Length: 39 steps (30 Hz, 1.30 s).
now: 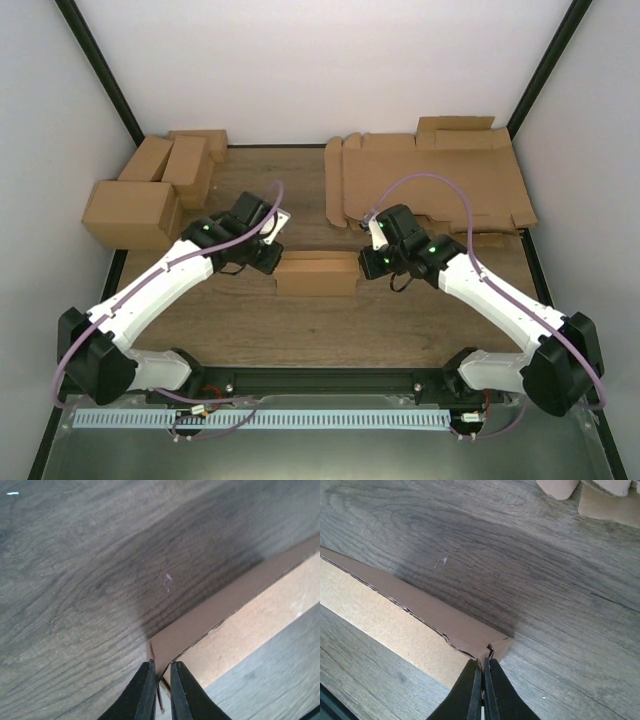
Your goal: Fold the paper box
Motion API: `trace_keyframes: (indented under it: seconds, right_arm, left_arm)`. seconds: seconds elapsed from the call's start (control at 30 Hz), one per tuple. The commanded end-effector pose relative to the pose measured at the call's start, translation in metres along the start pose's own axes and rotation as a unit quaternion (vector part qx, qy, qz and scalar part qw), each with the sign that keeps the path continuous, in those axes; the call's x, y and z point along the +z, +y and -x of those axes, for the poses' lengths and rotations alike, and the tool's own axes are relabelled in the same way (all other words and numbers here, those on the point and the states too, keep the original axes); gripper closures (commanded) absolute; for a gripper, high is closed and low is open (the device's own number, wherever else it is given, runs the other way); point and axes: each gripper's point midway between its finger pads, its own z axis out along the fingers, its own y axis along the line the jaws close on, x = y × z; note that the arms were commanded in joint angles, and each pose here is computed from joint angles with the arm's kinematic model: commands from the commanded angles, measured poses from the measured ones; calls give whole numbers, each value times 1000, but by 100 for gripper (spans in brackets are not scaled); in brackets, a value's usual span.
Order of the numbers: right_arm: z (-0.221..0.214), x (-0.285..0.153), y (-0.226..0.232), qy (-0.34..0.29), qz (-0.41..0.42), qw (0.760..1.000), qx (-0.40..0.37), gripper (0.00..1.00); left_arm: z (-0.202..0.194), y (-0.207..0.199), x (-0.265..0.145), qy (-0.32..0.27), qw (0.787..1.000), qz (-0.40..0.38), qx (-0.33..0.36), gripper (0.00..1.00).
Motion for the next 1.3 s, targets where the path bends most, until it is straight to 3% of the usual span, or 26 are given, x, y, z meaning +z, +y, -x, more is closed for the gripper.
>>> trace_keyframes:
  seconds: [0.0,0.17,0.4,0.63,0.67,0.87,1.1,1.27]
  right_arm:
    - [13,-6,7,-41,12,998,51,99]
    - [13,-8,4,-56,8,997,44,99]
    - [16,-10,7,-54,11,998,16,99]
    - [19,-12,11,-52,17,999,1,99]
    - [19,-12,11,-52,19,998,-1,99]
    - [18,-12,12,-46,17,998,-35,98]
    - [21,-19,23,-29,38,994,-99,97]
    - [21,-33,43,-25,88,983,-160,98]
  left_arm:
    - [27,-7,-15,-84,994,-14,-63,85]
    - [17,-7,-17,-94,992,-18,-78,66]
    - [5,6,-14,-69,996,19,-56,63]
    - [3,10,-4,-46,998,32,-28,71]
    - [5,11,-4,-48,998,35,-26,71]
    - [17,31,-15,-80,995,65,-8,48]
    - [44,31,-28,-145,986,18,76,46]
    - [65,33,-29,-168,982,-25,87,47]
